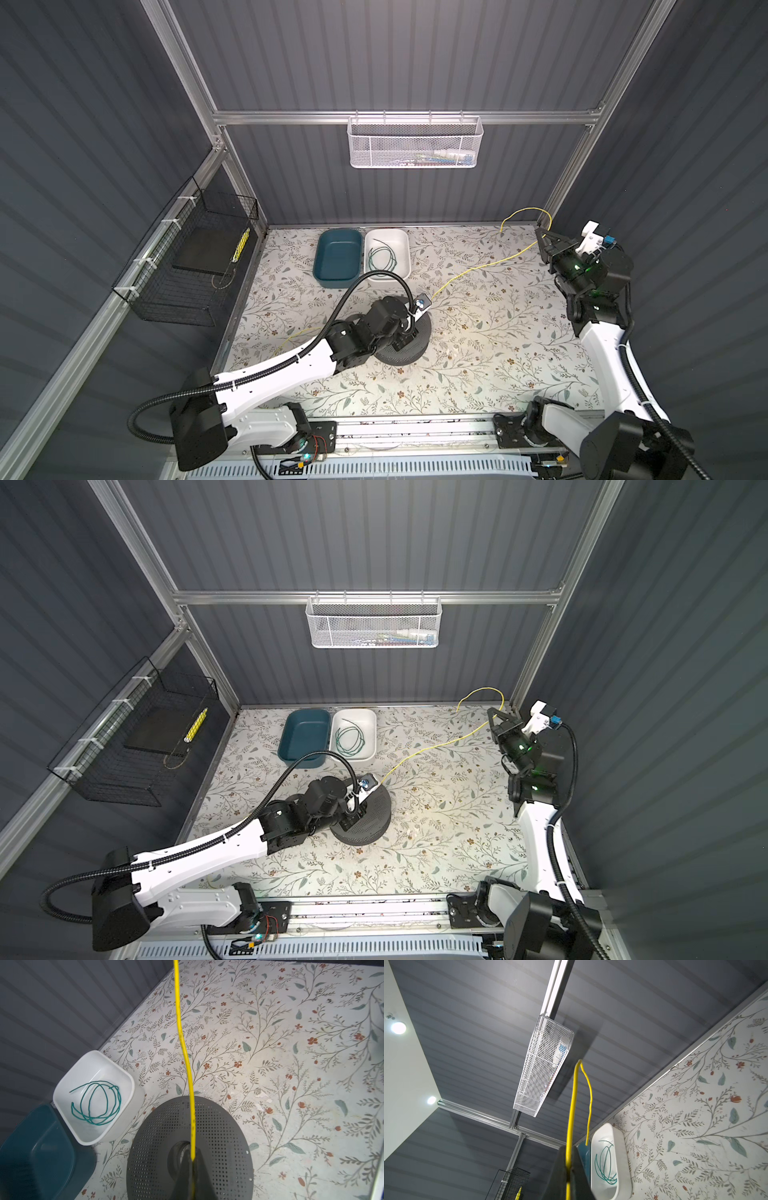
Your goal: Wrap the cables
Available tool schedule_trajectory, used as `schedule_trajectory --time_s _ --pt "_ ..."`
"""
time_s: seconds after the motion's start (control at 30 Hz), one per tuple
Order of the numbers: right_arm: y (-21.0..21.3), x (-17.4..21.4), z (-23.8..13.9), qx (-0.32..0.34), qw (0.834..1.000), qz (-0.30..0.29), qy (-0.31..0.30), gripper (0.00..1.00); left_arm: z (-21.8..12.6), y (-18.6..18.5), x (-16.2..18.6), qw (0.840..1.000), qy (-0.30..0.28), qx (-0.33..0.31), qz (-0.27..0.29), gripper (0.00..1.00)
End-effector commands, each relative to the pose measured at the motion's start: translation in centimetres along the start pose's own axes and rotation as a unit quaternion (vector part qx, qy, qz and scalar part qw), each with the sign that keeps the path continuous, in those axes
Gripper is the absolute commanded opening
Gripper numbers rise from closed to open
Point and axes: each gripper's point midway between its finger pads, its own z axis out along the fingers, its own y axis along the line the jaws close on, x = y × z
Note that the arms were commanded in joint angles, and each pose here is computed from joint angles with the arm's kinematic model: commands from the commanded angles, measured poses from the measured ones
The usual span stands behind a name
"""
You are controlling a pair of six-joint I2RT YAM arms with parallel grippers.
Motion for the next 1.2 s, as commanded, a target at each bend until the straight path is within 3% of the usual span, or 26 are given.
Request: schedule_trajectory --time_s 0.0,0.4,0.57,0.9,1.03,1.17 --pt "3.6 -4.1 -1.4 -0.045 0.996 -0.019 -0.071 0.0 0.7 1.2 4.7 0.994 0.087 -0.047 0.036 0.0" --pt "3.9 -5.7 -2.5 -0.058 0.995 -0.002 -0.086 0.0 1.5 0.5 7.9 0.992 0.115 -0.047 0.015 0.0" --pt "3.5 -4.4 -2.4 -0.061 0.996 0.005 -0.067 0.0 1.1 1.2 6.8 0.993 0.103 -0.061 0.011 0.0" --pt "1.2 -1.1 -3.6 -0.008 0.999 -0.025 -0.047 0.0 -3.5 4.6 -3.0 0.995 0.003 -0.091 0.044 0.6" --pt "1.0 -0.1 -4.0 0.0 0.999 -0.034 -0.039 0.0 -6.1 6.0 -8.4 0.993 -0.061 -0.097 0.041 0.66" --pt "1.0 1.4 -4.0 0.006 0.999 -0.044 -0.027 0.0 -6.5 5.3 -13.7 0.991 -0.114 -0.056 0.044 0.67"
